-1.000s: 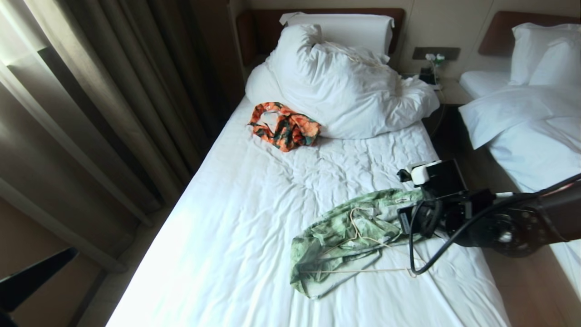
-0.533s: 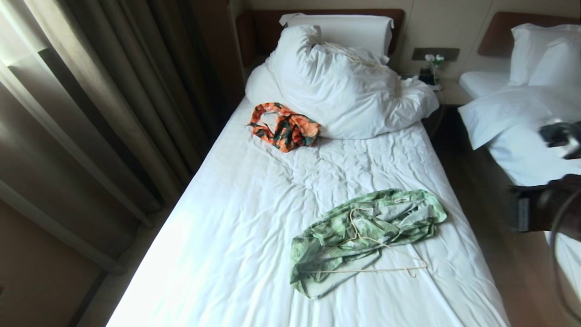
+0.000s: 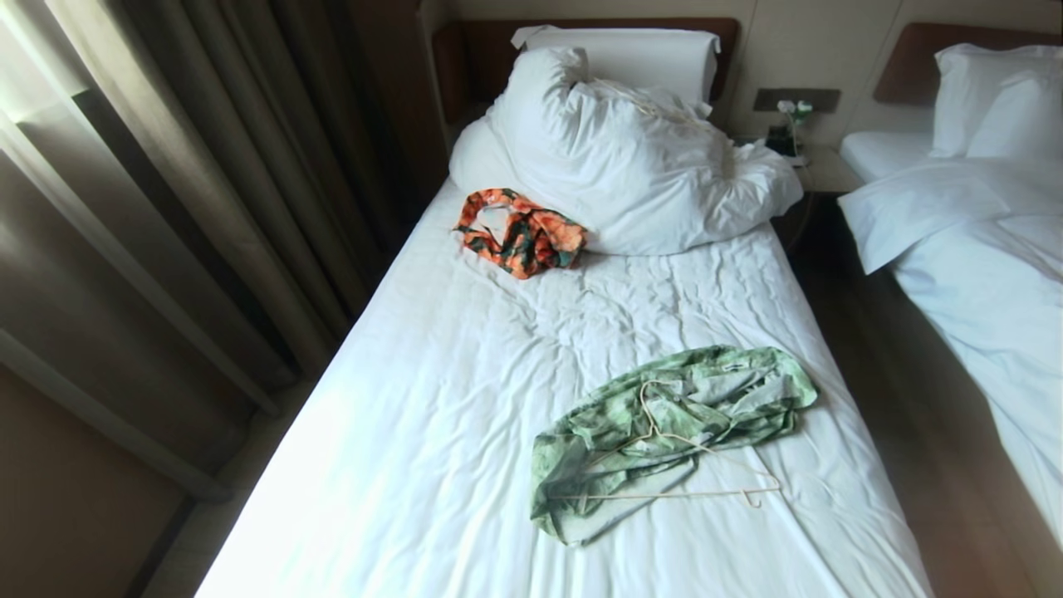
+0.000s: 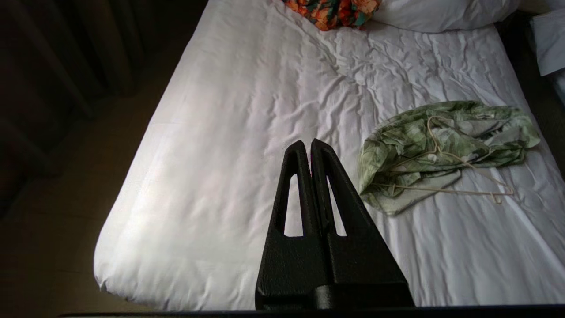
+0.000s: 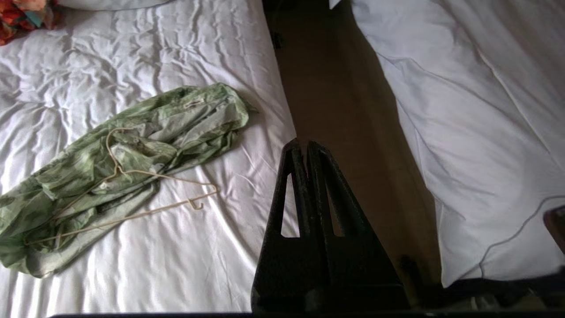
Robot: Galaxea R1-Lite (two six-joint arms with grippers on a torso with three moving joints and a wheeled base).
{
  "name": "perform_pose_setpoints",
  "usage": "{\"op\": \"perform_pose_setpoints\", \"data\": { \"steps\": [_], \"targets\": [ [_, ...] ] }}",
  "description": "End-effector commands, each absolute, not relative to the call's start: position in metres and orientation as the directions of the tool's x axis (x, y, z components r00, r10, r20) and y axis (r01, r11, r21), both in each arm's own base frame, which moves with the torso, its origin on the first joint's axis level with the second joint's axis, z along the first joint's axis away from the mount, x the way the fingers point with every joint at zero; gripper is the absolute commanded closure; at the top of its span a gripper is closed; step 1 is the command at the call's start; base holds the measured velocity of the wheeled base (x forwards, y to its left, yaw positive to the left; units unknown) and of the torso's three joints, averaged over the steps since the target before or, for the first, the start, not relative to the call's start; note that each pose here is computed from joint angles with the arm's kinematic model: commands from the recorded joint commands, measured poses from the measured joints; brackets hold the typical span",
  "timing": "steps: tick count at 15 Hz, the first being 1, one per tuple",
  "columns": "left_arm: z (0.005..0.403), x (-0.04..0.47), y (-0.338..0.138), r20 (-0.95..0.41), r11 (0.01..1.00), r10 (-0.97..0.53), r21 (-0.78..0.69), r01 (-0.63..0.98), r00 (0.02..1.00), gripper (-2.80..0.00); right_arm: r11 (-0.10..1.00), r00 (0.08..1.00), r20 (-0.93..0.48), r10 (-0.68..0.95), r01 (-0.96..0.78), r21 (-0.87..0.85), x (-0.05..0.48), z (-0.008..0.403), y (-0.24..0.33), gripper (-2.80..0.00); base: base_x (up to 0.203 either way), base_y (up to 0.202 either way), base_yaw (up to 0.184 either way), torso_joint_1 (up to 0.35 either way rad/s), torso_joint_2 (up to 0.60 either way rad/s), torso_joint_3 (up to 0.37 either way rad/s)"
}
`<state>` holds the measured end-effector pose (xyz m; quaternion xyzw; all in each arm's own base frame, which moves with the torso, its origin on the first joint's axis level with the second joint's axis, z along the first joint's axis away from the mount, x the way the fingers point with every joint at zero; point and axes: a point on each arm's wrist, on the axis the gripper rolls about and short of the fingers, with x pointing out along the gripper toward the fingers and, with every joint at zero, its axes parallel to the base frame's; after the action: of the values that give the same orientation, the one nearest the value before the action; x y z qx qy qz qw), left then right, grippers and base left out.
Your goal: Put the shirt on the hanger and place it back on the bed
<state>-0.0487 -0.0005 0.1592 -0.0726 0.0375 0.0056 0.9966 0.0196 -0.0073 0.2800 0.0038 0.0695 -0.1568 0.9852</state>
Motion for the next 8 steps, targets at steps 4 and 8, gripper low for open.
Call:
{"op": "perform_pose_setpoints", "data": {
  "steps": [4,8],
  "targets": [
    [0.126,-0.045,0.0,-0.099,1.0,0.014,0.002,-0.014,0.995,0.0,0.917,0.916,-0.07,-0.395,0.397,0.031,-0.05,0.238,-0.015,0.0,0.0,0.0,0.0,0.0,0.0,0.0],
    [0.104,-0.038,0.0,-0.071,0.997,0.013,0.073,-0.007,0.997,0.0,0.941,0.943,-0.009,-0.333,0.333,0.056,-0.077,0.187,-0.009,0.0,0.0,0.0,0.0,0.0,0.0,0.0]
  ]
}}
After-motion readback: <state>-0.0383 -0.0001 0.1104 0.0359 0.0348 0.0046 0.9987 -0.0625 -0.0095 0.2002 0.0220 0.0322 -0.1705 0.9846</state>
